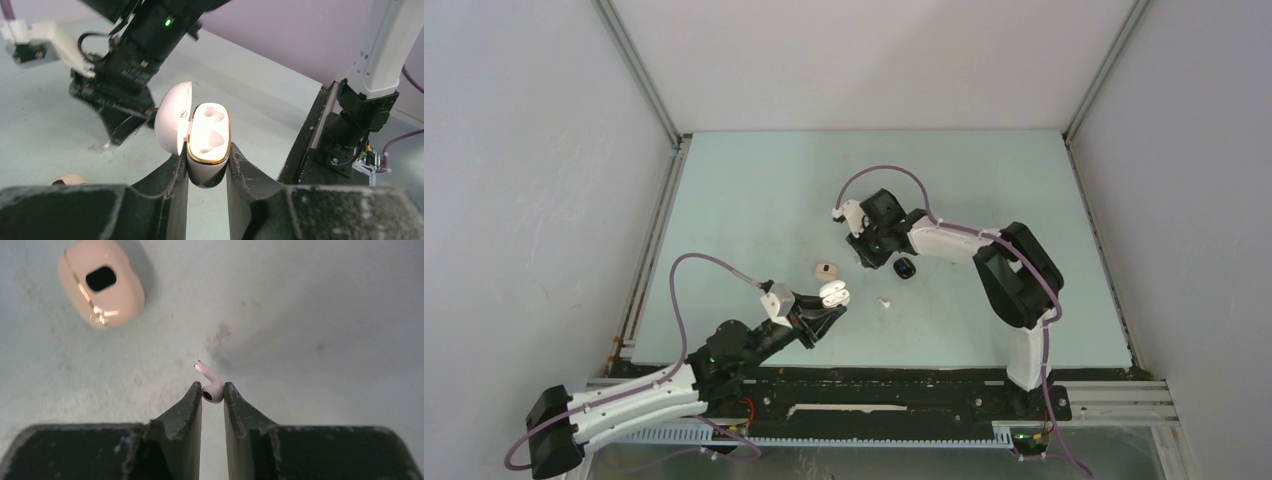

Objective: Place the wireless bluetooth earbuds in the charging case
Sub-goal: Pick up the right earbud from the center of the board, then insert the right earbud into the right side groove of the charging case.

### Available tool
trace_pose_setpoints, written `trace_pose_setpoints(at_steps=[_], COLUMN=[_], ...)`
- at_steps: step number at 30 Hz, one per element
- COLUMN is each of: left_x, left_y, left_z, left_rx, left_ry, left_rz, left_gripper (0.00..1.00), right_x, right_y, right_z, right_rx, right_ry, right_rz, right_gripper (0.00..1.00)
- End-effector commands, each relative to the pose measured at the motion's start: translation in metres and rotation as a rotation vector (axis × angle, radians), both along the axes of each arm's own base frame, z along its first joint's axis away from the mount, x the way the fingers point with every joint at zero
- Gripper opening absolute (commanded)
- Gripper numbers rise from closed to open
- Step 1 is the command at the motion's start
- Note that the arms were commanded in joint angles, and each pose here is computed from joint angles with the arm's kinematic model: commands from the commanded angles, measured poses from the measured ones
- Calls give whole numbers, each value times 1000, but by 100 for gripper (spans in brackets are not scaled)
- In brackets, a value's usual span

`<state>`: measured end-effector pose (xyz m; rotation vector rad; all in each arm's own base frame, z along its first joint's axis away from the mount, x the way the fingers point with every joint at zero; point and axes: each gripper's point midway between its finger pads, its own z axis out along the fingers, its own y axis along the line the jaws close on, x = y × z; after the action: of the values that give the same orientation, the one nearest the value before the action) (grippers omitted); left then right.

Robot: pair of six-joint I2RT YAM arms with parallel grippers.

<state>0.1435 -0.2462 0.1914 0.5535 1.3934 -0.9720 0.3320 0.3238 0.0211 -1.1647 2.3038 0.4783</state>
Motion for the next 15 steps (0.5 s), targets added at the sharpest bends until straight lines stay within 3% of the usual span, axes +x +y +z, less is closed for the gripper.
trace_pose_setpoints(at_steps=[1,9,15], left_x=[6,17,27], left_y=[-1,-14,-24], left_z=[9,-10,-19], left_rx=[-14,103,178], left_ry=[-38,-64,-103], left_rz=[29,39,53], left_gripper=[1,1,0], right_x=[3,-20,-28], right_y=[-24,-79,-122], right_z=[67,135,176], right_rx=[-10,-144,-408], right_ry=[-153,-343,-542], right_rz=[69,285,432], right_gripper=[4,0,0])
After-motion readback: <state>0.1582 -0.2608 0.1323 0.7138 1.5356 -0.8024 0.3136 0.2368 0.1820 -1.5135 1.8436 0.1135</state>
